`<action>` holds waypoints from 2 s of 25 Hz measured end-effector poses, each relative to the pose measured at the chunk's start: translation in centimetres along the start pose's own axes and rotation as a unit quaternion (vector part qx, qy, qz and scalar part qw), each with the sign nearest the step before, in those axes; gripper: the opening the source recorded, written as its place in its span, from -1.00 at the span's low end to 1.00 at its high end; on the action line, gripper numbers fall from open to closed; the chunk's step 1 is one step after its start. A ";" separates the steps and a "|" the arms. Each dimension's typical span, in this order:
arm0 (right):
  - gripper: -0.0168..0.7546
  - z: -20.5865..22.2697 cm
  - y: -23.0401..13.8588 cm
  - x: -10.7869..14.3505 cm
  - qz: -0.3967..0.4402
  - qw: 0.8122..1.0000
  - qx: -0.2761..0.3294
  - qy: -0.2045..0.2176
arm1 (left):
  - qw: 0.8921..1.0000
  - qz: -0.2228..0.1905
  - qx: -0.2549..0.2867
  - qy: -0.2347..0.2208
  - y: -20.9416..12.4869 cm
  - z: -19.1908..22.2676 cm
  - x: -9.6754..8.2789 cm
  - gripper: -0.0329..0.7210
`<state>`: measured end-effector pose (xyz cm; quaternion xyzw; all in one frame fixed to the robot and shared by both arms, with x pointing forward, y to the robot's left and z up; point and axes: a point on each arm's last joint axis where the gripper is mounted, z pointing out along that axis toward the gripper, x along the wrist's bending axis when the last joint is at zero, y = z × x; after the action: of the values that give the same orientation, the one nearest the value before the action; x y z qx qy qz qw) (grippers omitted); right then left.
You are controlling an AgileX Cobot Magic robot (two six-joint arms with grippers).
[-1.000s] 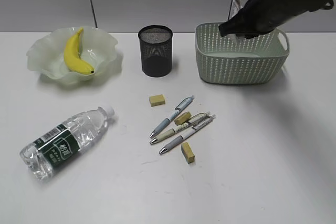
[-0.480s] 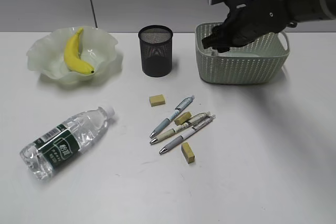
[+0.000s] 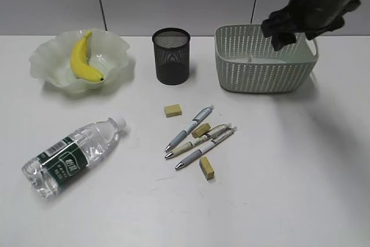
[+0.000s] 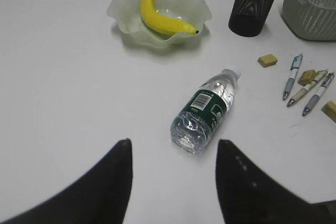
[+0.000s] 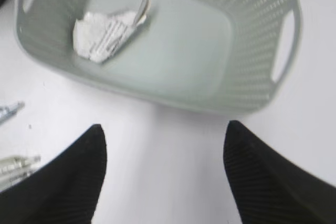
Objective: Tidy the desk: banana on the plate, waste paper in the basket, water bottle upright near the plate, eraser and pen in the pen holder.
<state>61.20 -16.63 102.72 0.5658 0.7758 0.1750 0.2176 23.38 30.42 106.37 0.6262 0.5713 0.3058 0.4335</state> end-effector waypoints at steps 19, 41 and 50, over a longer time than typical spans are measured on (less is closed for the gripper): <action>0.36 -19.0 -24.0 -3.2 0.013 0.999 -0.030 0.038 | 1.000 0.000 0.011 0.001 0.2 0.4 0.0 0.11; 0.36 -23.2 -33.1 -3.1 0.011 0.955 -0.283 0.091 | 0.978 0.077 0.177 -0.085 6.9 18.9 -3.0 0.08; 0.36 -23.2 -33.0 -3.1 0.010 0.953 -0.290 0.091 | 0.932 0.146 0.307 -0.126 6.0 29.8 -6.3 0.36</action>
<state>23.20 -30.03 105.64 0.4680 0.7023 0.4451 0.2994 51.25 18.62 99.37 0.8388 0.4804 0.0940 0.2385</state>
